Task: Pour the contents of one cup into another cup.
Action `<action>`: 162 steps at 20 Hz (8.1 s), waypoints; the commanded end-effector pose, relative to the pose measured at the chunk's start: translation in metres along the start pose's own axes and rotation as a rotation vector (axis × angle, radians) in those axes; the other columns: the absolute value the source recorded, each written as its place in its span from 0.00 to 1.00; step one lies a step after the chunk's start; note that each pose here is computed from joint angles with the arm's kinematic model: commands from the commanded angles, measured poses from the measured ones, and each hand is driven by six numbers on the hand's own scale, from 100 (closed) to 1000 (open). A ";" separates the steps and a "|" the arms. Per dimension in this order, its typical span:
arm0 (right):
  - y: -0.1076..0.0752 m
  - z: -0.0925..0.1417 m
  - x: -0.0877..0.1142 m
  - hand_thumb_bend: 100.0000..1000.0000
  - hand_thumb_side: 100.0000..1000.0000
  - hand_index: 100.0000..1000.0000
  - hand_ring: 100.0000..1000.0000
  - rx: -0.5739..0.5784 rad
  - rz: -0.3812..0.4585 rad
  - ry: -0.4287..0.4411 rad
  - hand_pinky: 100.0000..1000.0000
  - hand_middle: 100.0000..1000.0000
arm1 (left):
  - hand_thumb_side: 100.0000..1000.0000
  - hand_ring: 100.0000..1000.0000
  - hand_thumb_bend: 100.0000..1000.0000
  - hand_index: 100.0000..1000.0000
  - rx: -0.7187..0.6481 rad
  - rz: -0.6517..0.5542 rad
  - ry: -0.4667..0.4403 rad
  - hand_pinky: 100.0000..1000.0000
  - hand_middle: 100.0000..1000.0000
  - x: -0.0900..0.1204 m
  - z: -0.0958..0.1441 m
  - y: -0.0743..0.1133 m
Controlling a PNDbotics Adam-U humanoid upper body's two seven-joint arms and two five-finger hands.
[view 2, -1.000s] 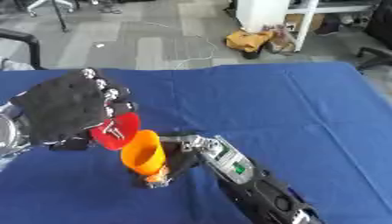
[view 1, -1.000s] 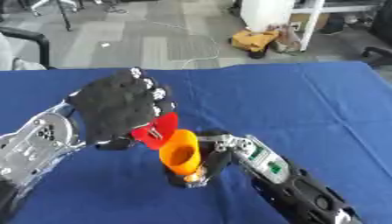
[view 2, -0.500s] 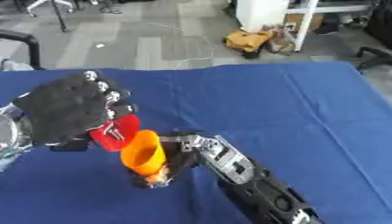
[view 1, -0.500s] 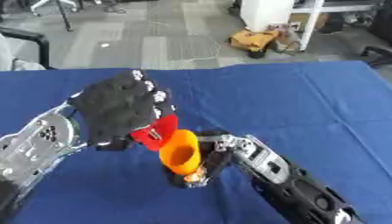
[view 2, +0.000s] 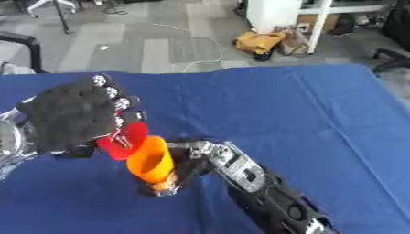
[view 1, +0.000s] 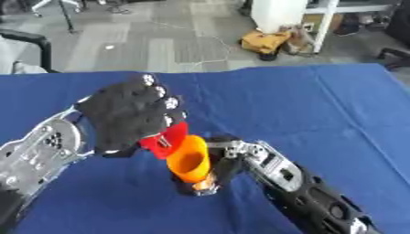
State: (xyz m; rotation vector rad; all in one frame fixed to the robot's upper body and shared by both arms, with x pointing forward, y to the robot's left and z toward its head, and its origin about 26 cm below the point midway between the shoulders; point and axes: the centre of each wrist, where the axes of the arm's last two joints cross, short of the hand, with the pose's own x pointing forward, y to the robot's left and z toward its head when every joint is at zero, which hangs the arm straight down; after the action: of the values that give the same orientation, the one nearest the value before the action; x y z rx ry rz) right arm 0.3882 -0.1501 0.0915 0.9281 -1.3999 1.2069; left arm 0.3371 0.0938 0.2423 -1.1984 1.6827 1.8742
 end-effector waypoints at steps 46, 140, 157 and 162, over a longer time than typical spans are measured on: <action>-0.006 0.005 0.005 0.01 0.00 0.40 0.49 -0.004 0.002 -0.009 0.25 0.19 | 0.00 0.24 0.49 0.66 0.028 -0.140 0.014 0.24 0.22 -0.018 0.006 0.033; -0.010 0.013 0.000 0.10 0.07 0.39 0.51 -0.055 0.020 0.001 0.24 0.18 | 0.00 0.25 0.42 0.66 0.005 -0.079 -0.002 0.26 0.24 -0.006 0.000 0.021; -0.059 0.130 -0.051 0.68 0.60 0.85 1.00 -0.865 0.678 0.115 0.74 0.70 | 0.00 0.25 0.29 0.65 0.154 0.163 0.219 0.23 0.23 -0.031 0.050 0.063; -0.056 0.138 -0.062 0.78 0.60 0.89 1.00 -0.878 0.725 0.146 0.78 0.75 | 0.00 0.24 0.26 0.65 0.155 0.203 0.255 0.22 0.23 -0.030 0.055 0.057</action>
State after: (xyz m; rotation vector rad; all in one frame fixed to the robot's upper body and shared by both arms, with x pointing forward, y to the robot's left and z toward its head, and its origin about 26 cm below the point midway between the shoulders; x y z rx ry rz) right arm 0.4201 -0.2910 0.0342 -0.2503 -1.9366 0.9238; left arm 0.2950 0.1333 0.2899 -1.2513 2.1226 1.7493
